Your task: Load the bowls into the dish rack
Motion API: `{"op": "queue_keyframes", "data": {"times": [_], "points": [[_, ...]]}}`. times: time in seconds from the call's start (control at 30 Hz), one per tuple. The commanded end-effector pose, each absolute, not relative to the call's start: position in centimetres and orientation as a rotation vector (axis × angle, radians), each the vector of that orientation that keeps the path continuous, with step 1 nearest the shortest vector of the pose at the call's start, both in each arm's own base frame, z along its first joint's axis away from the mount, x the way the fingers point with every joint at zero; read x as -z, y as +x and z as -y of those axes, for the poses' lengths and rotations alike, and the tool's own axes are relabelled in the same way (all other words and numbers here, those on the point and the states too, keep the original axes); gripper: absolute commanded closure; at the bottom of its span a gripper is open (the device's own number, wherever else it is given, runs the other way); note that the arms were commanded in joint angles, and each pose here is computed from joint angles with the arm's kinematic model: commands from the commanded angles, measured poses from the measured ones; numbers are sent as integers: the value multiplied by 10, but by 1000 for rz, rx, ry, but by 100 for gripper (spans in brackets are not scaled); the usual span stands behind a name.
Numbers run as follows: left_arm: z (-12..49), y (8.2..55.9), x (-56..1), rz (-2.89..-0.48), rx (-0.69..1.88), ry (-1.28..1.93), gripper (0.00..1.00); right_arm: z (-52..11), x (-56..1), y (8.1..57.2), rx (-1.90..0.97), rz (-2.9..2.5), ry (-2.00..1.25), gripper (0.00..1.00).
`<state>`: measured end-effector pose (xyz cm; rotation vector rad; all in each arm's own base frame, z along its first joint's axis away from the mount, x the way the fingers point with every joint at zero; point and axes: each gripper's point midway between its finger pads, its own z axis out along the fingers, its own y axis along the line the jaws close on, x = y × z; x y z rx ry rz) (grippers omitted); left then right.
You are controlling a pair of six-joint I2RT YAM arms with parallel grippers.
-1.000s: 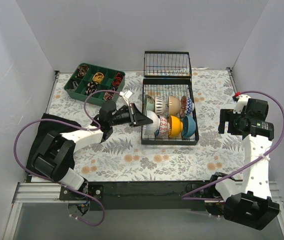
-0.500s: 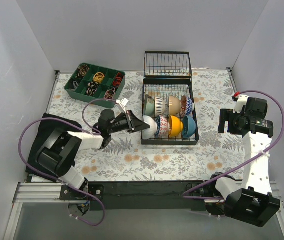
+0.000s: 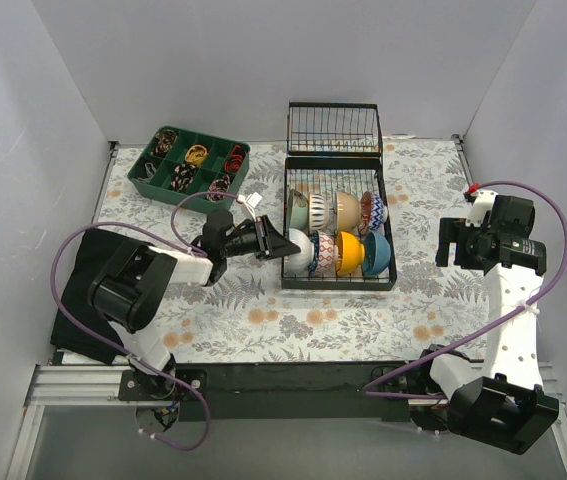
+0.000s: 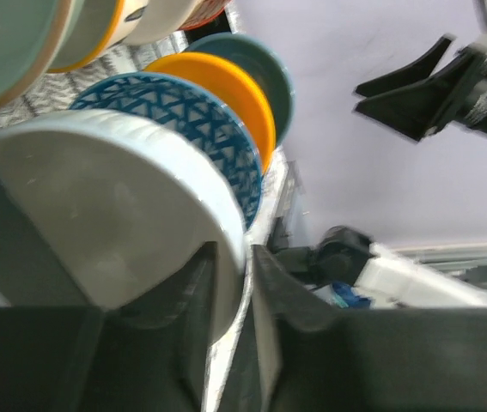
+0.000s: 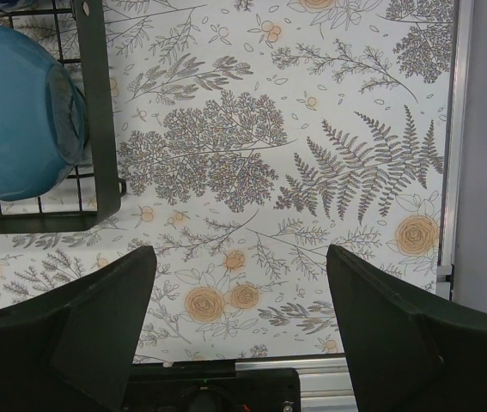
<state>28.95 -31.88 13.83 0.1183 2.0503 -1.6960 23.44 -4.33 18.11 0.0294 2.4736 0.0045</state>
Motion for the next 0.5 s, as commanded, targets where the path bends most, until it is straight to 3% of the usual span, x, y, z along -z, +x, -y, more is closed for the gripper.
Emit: {"op": "queue_keyframes", "data": {"times": [0.0, 0.03, 0.17, 0.33, 0.47], "points": [[308, 282, -145, -2069, 1621, 211, 66, 46, -188, 238, 17, -2432, 17, 11], [305, 282, -153, -2045, 1598, 230, 53, 46, -187, 239, 13, -2433, 16, 11], [295, 269, -164, -2039, 1543, 300, 42, 45, -187, 239, 8, -2432, 12, 11], [278, 255, -178, -2026, 1406, 473, 38, 44, -187, 239, 2, -2432, 10, 11], [250, 235, -172, -2093, 1223, 547, 34, 41, -188, 240, -23, -2426, 2, 4]]}}
